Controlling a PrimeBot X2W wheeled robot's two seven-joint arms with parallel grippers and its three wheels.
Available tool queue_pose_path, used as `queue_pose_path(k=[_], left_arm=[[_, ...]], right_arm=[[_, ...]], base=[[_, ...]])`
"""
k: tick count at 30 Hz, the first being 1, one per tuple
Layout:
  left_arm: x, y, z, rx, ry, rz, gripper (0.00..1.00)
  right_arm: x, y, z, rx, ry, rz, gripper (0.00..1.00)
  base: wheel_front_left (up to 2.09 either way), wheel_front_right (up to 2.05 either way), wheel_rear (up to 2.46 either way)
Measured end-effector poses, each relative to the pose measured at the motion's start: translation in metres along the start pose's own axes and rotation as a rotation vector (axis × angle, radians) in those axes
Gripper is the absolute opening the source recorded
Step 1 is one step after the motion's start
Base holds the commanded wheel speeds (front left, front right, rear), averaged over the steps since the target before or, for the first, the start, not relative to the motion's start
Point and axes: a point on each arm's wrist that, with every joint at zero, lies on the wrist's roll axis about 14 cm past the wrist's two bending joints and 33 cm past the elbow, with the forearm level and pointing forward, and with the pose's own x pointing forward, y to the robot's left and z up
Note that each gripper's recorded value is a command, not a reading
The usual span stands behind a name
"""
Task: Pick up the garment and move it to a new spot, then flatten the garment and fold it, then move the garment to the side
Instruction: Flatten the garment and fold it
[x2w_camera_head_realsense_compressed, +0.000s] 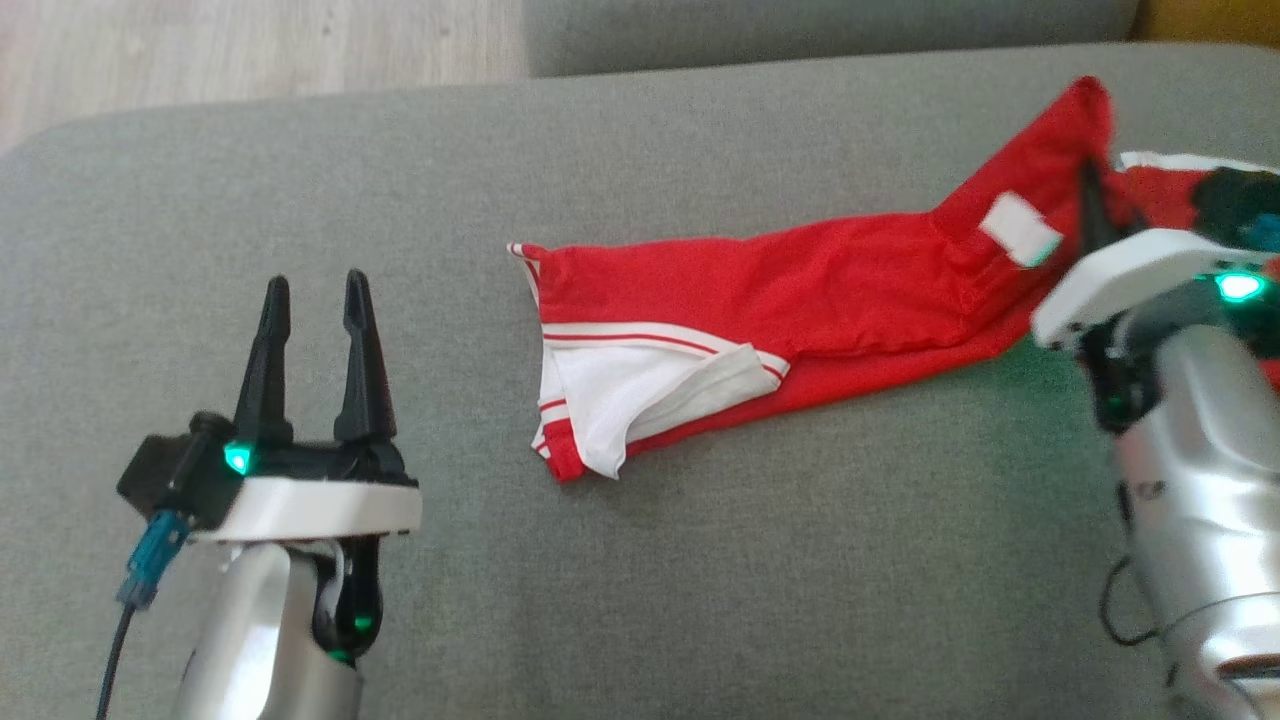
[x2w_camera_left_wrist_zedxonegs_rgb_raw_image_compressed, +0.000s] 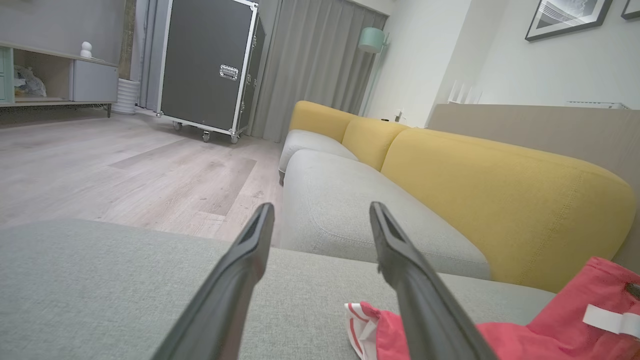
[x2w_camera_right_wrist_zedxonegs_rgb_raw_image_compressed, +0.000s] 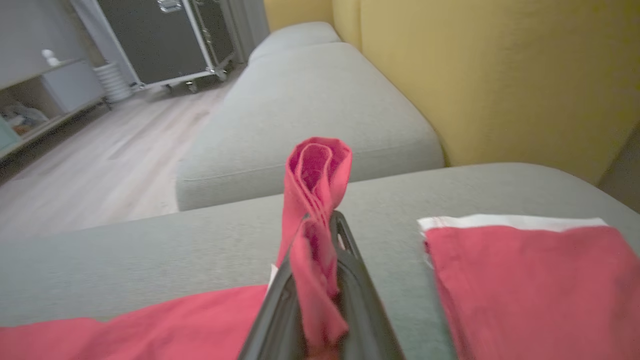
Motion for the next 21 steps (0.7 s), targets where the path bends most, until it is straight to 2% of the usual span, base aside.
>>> queue_pose_path(k=[8,9,13,14,18,21], left_arm=[[-0.022,0.007,0.015,0.012,-0.027,0.024,1.00],[-0.025,0.010,0.016,0.009,-0.030,0.028,1.00],[-0.030,0.016,0.020,0.014,-0.038,0.047,1.00],[-0.030,0.016,0.020,0.014,-0.038,0.047,1.00],[-0.036,0.023,0.020,0.020,-0.033,0.068,1.00],[-0.041,0.027,0.019,0.024,-0.028,0.081,1.00]], right_arm=[[-0.009,0.091,0.024,0.008,-0.059,0.212,0.00],[-0.011,0.111,0.021,0.011,-0.052,0.260,0.00],[-0.016,0.147,0.013,0.037,-0.030,0.364,0.00],[-0.016,0.147,0.013,0.037,-0.030,0.364,0.00],[-0.027,0.198,0.004,0.061,-0.006,0.510,0.00],[-0.034,0.220,-0.010,0.076,0.023,0.572,0.00]], base=[[0.00,0.00,0.00],[0.00,0.00,0.00],[0.00,0.00,0.00],[0.00,0.00,0.00],[0.00,0.00,0.00],[0.00,0.00,0.00]])
